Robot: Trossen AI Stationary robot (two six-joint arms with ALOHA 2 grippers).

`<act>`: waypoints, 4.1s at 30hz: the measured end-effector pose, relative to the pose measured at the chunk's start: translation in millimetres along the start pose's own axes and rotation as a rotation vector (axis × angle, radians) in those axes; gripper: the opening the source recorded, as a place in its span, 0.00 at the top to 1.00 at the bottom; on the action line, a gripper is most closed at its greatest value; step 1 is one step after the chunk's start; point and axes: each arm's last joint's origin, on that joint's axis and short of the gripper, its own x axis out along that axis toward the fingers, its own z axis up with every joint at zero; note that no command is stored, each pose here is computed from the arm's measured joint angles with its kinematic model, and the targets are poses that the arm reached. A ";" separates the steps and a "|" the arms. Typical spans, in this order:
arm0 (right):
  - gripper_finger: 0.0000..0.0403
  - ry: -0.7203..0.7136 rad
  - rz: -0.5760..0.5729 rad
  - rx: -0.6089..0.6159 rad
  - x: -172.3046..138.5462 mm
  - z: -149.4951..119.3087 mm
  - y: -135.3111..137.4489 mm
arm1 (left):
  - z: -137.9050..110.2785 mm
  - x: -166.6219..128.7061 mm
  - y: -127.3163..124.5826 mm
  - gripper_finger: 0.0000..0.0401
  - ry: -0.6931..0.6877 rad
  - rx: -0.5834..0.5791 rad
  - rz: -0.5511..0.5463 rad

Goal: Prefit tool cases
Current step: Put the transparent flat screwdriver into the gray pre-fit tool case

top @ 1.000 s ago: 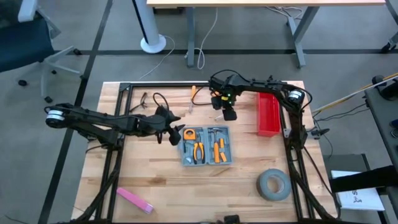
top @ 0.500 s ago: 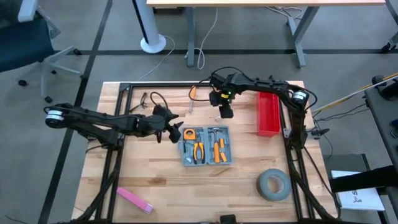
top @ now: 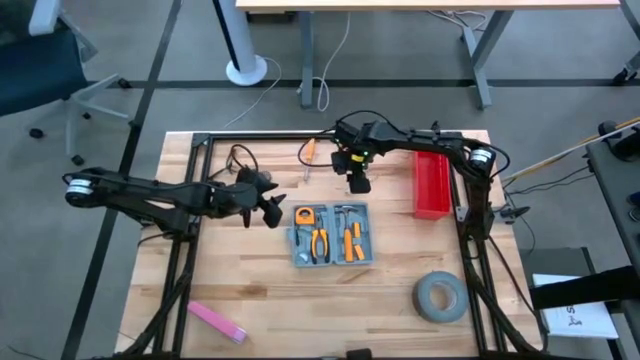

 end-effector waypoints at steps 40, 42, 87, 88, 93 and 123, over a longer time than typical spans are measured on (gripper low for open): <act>0.70 0.212 0.109 -0.048 75.6 -30.4 6.4 | -11.3 -5.9 8.6 0.49 0.125 -0.073 0.041; 0.74 0.220 0.096 -0.051 75.9 -30.0 6.6 | -11.2 -5.9 8.6 0.49 0.124 -0.074 0.041; 0.93 0.034 0.146 -0.371 11.6 33.4 140.7 | -8.2 -5.5 6.7 0.49 0.096 -0.095 0.024; 0.93 0.030 0.149 -0.395 11.8 34.5 144.7 | -8.2 -5.5 6.7 0.49 0.095 -0.095 0.024; 0.91 0.005 0.151 -0.466 12.7 39.1 156.5 | -7.8 -5.4 6.5 0.49 0.092 -0.098 0.022; 0.91 0.124 0.246 -0.787 32.1 13.0 179.4 | -2.9 -5.2 2.6 0.49 0.060 -0.203 -0.030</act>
